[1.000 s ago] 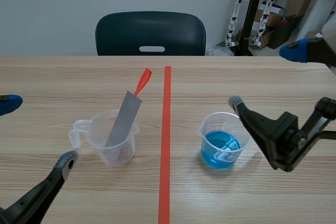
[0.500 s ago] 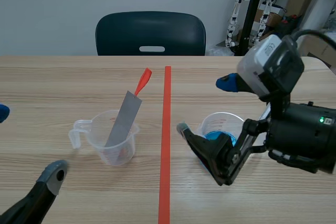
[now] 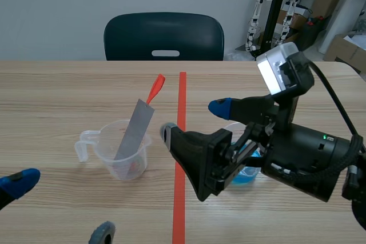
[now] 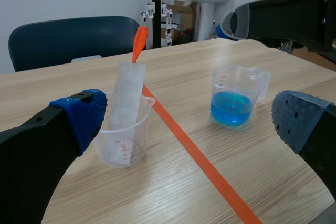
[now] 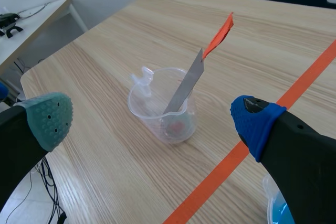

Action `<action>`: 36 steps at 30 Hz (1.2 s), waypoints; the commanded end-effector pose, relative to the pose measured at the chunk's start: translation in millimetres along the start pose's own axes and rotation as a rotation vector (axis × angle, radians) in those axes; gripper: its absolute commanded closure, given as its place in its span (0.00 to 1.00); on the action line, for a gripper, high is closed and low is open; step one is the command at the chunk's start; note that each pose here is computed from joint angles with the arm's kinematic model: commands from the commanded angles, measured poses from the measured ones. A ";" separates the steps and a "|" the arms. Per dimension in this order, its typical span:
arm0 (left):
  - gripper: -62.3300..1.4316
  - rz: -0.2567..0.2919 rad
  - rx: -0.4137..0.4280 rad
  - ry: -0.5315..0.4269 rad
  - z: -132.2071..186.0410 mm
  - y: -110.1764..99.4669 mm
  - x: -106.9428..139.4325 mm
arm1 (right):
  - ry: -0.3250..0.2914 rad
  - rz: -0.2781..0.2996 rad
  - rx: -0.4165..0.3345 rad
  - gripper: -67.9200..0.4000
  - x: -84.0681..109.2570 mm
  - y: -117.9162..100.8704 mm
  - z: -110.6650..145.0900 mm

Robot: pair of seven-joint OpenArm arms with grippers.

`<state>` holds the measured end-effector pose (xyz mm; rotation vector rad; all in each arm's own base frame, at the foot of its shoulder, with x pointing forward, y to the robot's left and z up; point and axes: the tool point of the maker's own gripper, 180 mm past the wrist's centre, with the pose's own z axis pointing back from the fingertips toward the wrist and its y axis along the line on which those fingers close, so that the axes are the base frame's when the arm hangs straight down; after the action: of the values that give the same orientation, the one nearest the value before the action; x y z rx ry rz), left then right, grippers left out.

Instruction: Do the redox reaction experiment. lift the metal plate out of the left beaker

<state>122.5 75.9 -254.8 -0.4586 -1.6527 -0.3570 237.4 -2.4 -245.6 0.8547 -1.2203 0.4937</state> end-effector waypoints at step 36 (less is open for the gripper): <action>0.00 -0.111 0.254 -0.163 88.3 15.6 -17.3 | -0.028 -0.113 -0.242 0.07 10.0 -61.2 -55.6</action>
<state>56.6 131.7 -294.6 -0.2030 -1.8047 -0.2037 314.9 -3.0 -274.4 0.6930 -1.1851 0.2321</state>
